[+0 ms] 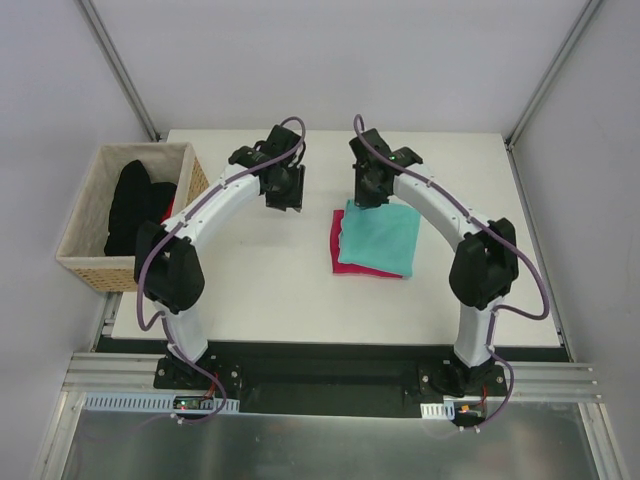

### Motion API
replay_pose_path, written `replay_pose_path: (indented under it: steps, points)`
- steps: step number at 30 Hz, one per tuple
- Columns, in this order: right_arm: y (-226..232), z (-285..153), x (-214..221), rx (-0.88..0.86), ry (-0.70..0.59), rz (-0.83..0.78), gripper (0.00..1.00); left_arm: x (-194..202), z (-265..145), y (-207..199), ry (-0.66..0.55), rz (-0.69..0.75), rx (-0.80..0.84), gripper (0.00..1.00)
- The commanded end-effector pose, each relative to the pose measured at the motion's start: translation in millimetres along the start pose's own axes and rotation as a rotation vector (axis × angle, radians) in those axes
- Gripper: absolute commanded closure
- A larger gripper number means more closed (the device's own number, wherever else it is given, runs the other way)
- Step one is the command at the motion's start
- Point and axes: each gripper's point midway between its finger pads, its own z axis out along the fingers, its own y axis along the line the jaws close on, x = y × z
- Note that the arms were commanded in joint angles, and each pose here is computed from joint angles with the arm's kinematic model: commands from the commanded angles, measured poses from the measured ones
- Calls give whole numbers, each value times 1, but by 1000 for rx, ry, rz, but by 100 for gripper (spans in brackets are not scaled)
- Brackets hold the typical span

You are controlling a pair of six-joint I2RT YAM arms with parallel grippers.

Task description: Fold and stack the t-shirts

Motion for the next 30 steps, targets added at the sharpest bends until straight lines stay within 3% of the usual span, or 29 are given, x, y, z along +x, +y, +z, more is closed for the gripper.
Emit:
replay_pose_path:
  steps: [1, 21, 30]
  points:
    - [18, 7, 6, -17, -9, 9, 99, -8, -38, 12, -67, 9, -31, 61]
    - [43, 29, 24, -88, 39, 44, 99, -27, -91, 25, -171, 17, -84, 59]
    - [53, 39, 35, -115, 79, 42, 99, -21, -89, 30, -151, 6, -110, 60]
